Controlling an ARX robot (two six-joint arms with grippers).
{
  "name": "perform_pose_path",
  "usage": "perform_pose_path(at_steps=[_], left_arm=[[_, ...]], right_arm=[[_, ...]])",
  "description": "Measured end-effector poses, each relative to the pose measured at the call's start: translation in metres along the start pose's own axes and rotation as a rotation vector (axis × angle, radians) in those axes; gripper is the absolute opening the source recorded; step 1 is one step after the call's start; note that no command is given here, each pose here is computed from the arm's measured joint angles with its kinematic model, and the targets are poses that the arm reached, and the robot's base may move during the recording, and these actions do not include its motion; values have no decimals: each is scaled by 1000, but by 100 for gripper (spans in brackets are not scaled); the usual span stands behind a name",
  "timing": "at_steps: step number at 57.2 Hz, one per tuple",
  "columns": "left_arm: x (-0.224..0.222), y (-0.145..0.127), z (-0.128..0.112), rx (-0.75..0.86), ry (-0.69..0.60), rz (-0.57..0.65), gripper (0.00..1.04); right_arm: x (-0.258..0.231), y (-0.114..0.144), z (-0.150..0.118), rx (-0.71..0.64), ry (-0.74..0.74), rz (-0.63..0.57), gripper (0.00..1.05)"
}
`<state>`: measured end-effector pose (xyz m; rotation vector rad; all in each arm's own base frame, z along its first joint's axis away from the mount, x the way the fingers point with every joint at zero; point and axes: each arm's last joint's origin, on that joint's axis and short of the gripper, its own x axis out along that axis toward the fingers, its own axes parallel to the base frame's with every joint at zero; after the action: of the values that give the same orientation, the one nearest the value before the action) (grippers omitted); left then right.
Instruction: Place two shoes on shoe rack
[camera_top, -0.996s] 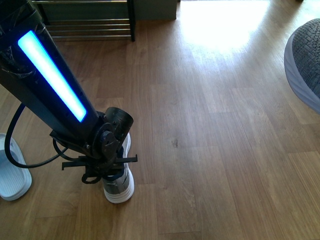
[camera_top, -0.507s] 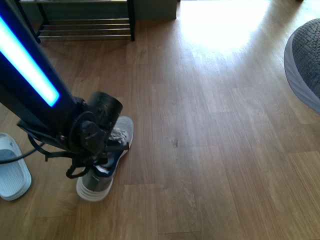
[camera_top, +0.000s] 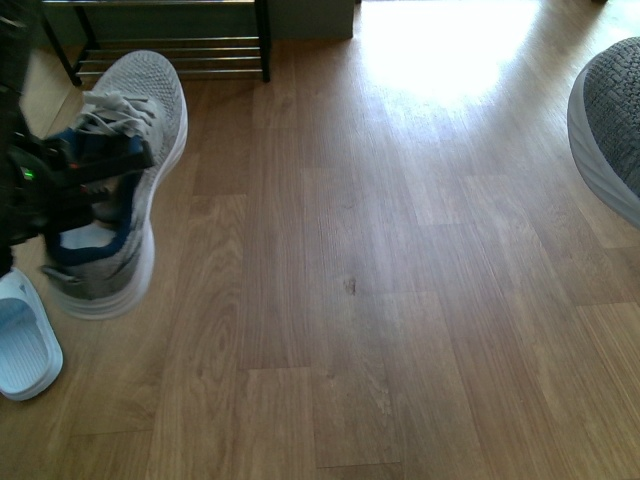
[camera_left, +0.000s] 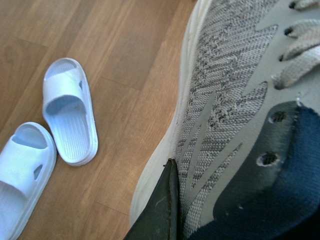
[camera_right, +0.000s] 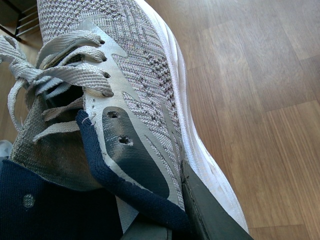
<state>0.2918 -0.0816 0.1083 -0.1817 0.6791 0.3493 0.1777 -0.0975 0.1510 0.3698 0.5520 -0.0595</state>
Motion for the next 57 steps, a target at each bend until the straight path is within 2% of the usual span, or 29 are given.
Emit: perform_pose_path(at_steps=[13, 57], left_arm=[[-63, 26, 19, -10, -121, 9, 1], [-66, 25, 20, -2, -129, -9, 1]], right_arm=[[0, 0, 0, 0, 0, 0, 1], [0, 0, 0, -1, 0, 2, 1]])
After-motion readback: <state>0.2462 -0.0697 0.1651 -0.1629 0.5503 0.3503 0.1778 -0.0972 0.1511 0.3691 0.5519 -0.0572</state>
